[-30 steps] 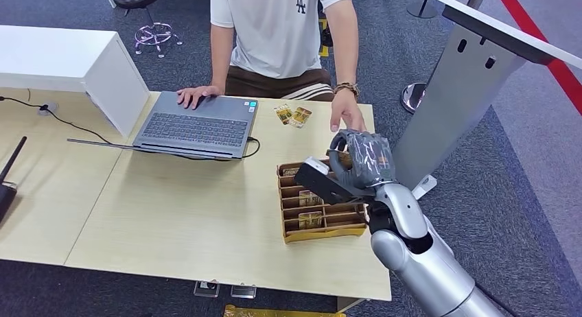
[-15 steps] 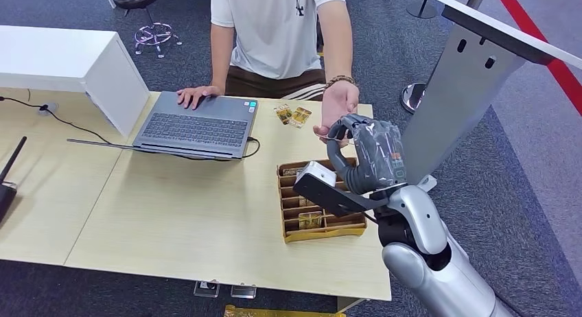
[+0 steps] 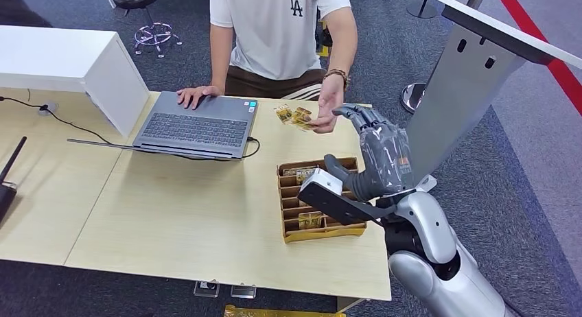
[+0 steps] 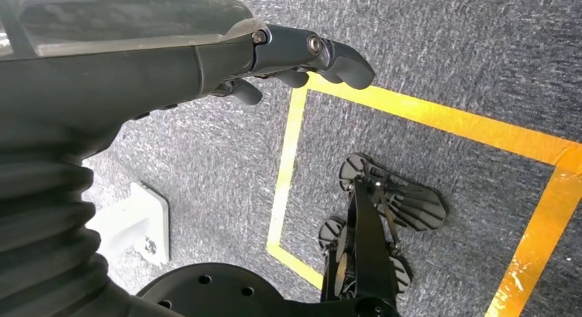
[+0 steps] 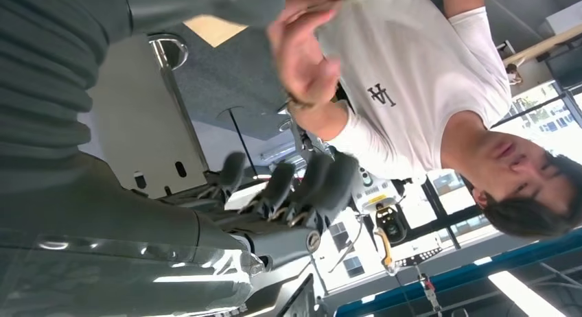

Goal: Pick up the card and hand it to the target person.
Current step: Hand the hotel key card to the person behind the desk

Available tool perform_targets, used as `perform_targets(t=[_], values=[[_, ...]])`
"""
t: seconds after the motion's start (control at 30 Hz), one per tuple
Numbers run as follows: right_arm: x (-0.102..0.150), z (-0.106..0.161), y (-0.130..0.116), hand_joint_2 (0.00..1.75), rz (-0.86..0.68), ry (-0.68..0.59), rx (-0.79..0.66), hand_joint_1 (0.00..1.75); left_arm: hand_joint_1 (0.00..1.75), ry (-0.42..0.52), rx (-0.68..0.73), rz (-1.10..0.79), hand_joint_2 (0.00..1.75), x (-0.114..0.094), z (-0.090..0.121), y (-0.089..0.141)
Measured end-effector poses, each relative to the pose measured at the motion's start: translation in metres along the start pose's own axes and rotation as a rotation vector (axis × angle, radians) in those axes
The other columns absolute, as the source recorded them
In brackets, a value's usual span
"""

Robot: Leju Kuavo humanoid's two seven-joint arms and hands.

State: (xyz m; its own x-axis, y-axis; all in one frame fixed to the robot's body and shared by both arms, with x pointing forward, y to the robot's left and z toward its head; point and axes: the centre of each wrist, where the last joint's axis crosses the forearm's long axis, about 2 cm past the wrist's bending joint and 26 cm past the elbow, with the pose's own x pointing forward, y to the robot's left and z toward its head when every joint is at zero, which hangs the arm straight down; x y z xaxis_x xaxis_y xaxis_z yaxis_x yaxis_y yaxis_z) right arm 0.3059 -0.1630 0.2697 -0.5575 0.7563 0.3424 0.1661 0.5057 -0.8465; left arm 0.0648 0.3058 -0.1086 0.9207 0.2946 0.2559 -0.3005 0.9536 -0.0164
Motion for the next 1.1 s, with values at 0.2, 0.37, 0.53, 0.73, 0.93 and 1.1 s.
perform_targets(t=[0.2,0.37,0.53,0.73,0.93,1.1], values=[[-0.001,0.002,-0.002,1.75,-0.003,0.005,-0.008,0.0,0.0,0.001,0.01,0.007,0.0,0.0,0.0,0.0],[-0.002,0.002,-0.003,1.75,-0.004,0.006,-0.012,0.0,0.0,0.002,0.013,0.008,0.0,0.0,0.0,0.0],[-0.006,0.004,-0.005,1.75,-0.036,0.029,-0.05,0.0,0.0,0.005,0.015,0.013,0.0,0.0,0.0,0.0],[-0.037,0.02,-0.013,1.75,-0.111,0.143,-0.245,0.0,0.0,0.012,0.019,0.015,0.0,0.0,0.0,0.001],[-0.09,0.054,-0.024,1.75,-0.258,0.267,-0.504,0.0,0.0,0.021,0.021,0.014,0.0,-0.001,0.0,0.001],[-0.134,0.083,-0.032,1.75,-0.341,0.367,-0.633,0.0,0.0,0.025,0.023,0.014,0.0,-0.001,0.0,0.001]])
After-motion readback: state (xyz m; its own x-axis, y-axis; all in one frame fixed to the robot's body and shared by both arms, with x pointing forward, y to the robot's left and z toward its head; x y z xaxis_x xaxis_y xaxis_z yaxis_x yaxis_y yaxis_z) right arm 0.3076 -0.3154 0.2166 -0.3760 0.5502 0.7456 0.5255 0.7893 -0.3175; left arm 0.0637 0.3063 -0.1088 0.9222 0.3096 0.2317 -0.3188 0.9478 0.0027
